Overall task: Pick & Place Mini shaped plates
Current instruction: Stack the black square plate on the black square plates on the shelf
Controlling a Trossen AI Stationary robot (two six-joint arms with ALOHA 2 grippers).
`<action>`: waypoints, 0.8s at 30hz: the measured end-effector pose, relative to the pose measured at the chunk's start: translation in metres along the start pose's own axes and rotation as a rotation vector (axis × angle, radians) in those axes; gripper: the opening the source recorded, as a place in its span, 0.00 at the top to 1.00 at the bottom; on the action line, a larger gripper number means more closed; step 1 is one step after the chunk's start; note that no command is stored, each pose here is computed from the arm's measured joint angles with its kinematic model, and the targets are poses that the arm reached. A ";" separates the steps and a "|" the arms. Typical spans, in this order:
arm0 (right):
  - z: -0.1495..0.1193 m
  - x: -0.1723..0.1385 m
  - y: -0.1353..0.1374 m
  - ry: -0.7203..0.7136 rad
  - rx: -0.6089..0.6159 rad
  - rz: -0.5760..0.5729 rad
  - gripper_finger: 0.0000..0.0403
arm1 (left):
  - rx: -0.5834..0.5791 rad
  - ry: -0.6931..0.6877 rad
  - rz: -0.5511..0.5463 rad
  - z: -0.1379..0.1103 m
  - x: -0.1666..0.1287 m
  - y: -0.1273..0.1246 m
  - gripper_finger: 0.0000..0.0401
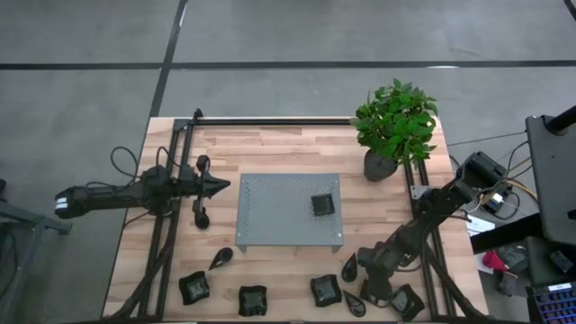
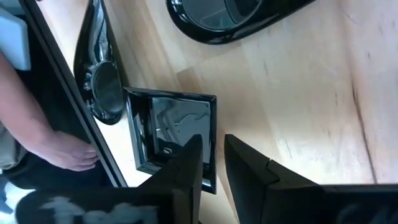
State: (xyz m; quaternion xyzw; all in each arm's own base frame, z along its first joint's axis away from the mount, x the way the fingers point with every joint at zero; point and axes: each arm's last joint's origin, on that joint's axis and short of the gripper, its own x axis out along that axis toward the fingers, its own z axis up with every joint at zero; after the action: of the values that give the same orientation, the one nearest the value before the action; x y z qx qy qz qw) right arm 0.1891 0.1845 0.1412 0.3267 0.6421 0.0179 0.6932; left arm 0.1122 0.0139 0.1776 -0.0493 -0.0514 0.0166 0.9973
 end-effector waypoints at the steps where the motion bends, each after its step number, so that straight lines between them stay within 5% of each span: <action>1: 0.000 0.000 0.000 -0.001 0.000 0.004 0.84 | 0.000 0.000 0.000 0.000 0.000 0.000 1.00; 24: 0.001 0.000 0.003 -0.033 0.041 0.020 0.87 | 0.000 0.000 0.000 0.000 0.000 0.000 1.00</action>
State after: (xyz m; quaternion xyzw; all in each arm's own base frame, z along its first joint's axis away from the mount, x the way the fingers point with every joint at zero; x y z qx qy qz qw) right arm 0.1912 0.1862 0.1423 0.3477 0.6273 0.0063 0.6968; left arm 0.1122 0.0139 0.1776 -0.0492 -0.0513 0.0165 0.9973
